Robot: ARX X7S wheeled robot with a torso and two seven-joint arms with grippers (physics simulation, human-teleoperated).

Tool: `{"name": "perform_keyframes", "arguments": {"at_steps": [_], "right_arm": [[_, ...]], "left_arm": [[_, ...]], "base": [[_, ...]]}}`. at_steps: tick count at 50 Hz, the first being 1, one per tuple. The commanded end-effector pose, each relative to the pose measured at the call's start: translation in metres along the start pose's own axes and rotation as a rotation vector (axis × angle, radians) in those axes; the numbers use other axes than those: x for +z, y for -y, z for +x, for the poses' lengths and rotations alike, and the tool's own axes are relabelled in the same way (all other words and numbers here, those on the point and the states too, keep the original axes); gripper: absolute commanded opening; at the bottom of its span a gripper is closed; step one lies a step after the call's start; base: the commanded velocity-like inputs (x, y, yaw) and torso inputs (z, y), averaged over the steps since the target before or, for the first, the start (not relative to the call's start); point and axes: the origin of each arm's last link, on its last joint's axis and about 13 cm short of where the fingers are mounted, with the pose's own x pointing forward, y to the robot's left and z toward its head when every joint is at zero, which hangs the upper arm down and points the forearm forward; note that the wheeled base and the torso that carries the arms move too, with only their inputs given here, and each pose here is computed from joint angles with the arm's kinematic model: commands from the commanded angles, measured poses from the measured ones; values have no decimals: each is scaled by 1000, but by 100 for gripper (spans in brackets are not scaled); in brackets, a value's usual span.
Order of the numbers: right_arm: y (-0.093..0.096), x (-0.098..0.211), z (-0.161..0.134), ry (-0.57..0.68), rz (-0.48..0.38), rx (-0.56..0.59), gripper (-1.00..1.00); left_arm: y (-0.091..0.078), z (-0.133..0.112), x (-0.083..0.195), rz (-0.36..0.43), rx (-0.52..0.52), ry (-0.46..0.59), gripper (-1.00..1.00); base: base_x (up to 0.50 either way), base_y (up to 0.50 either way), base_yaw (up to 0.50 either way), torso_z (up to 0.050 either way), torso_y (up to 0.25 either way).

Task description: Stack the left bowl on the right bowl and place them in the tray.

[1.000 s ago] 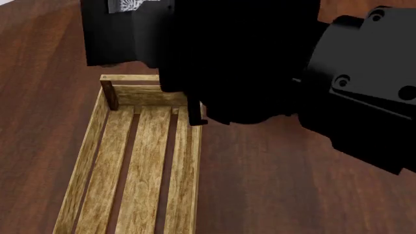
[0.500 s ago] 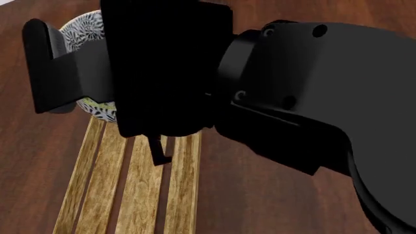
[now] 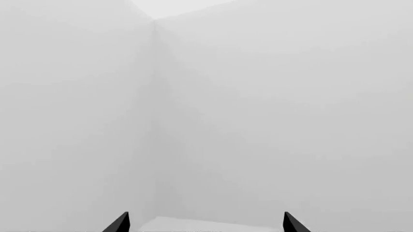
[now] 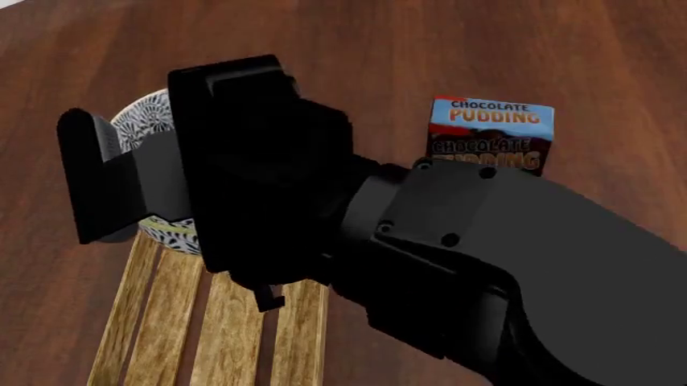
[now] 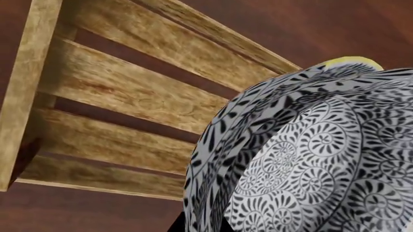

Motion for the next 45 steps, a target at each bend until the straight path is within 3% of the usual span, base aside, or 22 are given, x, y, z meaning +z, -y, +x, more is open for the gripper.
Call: {"name": "perform_keyframes", "arguments": {"at_steps": [1, 45], "right_arm": [[-6, -6, 20, -23, 3, 5, -100], [-34, -11, 73, -25, -25, 61, -100]], "left_arm": [[0, -2, -2, -1, 4, -6, 100], [0, -9, -8, -7, 17, -21, 100]], "base": [[0, 0, 0, 0, 0], [0, 0, 0, 0, 1]]}}
